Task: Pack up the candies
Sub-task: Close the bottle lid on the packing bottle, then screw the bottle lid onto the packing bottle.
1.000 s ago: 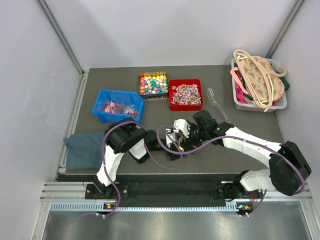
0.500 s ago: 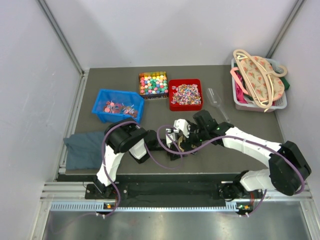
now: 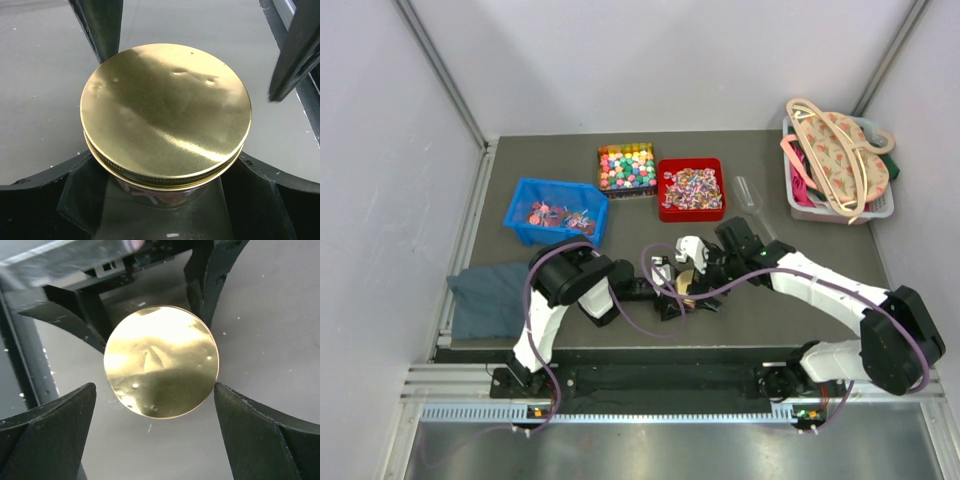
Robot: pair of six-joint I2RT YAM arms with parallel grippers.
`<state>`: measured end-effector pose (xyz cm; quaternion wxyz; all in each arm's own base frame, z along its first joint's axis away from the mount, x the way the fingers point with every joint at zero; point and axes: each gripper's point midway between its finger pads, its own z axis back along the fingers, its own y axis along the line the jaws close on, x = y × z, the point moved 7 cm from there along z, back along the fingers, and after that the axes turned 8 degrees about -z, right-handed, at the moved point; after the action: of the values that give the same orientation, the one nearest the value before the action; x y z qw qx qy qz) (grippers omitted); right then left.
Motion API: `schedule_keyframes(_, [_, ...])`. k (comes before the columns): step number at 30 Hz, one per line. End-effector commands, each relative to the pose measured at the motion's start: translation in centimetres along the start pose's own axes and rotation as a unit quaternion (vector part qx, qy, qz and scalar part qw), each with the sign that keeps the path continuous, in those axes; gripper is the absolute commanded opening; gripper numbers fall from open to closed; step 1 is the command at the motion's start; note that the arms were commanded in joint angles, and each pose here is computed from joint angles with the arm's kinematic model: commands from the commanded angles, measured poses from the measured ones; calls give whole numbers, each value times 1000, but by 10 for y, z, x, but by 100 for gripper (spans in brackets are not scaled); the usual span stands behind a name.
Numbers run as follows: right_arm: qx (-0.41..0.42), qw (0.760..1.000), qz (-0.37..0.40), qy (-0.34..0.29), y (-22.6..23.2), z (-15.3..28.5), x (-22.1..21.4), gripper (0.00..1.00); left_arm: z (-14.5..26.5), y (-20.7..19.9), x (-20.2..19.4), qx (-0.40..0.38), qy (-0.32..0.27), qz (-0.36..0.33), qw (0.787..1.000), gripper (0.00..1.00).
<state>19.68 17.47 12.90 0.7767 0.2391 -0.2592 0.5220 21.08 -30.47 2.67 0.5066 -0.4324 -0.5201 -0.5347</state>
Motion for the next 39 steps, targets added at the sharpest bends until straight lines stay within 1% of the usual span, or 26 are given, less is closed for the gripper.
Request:
schedule_keyframes(1, [9,998,16,-52,2,22,25,99,0,5,11,17,-51,-28,998,59])
schedule_keyframes(4, [2,998,10,-66,-1,29,30,99,-1,5,11,16,-51,-28,998,59])
schedule_keyframes(8, [-33,996,-10,-83,-12,28,38,99,-1,5,11,14,-51,-28,998,59])
schedule_keyframes(12, [-54,995,-26,-84,-21,21,40,99,-1,5,10,14,-51,-28,998,59])
schedule_keyframes(19, [-71,995,-25,-66,-22,5,39,99,-2,5,11,14,-52,-28,998,59])
schedule_keyframes(23, [-75,996,-18,-37,-20,-9,34,99,-2,5,11,14,-52,-27,998,59])
schedule_keyframes(29, [-84,995,-12,-45,-20,-4,38,99,-1,6,12,14,-53,-29,998,58])
schedule_keyframes(32, [-90,994,-13,-60,-22,7,46,96,-1,6,12,14,-53,-28,998,58])
schedule_keyframes(35, [-86,993,-30,-71,-30,17,49,92,-1,6,12,13,-53,-29,998,58])
schedule_keyframes(38, [-67,994,-46,-74,-35,23,50,78,-1,5,11,12,-53,-27,998,58])
schedule_keyframes(39, [-60,994,-52,-69,-35,23,49,75,-2,6,11,12,-52,-27,998,58])
